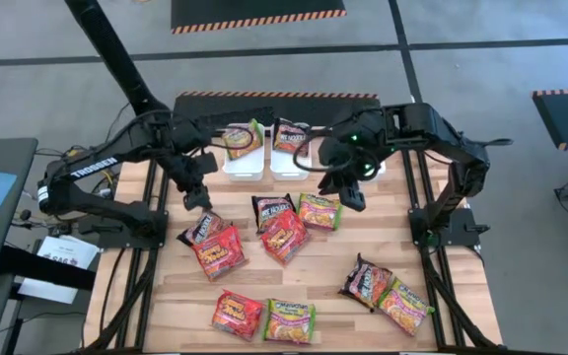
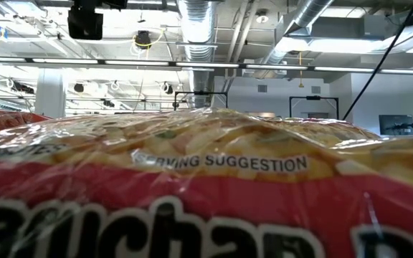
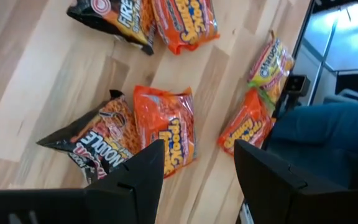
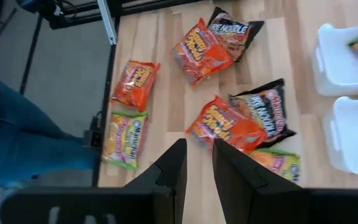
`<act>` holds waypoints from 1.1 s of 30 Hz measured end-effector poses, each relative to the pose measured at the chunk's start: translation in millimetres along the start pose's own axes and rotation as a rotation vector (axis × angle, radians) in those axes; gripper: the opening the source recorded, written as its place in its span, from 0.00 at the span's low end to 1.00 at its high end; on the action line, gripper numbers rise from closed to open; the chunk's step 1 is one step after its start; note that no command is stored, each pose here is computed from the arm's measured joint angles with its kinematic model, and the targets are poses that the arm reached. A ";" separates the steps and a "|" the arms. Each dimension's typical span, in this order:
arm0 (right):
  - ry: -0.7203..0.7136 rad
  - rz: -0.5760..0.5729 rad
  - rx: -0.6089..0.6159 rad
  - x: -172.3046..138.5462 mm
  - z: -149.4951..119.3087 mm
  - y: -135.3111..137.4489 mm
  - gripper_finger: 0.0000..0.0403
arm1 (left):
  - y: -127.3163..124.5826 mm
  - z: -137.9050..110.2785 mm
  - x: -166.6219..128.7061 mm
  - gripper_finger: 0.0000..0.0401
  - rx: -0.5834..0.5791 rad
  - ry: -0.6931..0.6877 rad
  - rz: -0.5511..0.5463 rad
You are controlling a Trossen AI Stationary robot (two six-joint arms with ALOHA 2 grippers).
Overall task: Sort Maruchan noodles
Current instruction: Put the orange noodle pack into the right white bin
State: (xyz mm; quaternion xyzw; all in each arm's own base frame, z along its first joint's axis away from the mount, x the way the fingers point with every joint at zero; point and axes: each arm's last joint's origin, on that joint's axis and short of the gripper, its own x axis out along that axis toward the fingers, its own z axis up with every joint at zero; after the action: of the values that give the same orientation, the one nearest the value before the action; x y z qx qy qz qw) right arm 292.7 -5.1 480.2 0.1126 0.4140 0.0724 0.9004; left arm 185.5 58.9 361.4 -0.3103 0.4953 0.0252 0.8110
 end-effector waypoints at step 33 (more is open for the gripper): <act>0.097 0.048 -0.014 145.1 22.9 37.8 0.26 | 0.8 -3.5 3.2 0.44 0.100 -0.027 0.370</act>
State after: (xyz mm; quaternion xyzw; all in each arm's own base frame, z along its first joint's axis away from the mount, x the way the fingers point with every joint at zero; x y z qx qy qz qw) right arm 402.6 60.4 398.8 0.1126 0.4537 0.1024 0.8781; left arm 184.1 56.9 357.3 -0.1730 0.5336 0.1533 0.8135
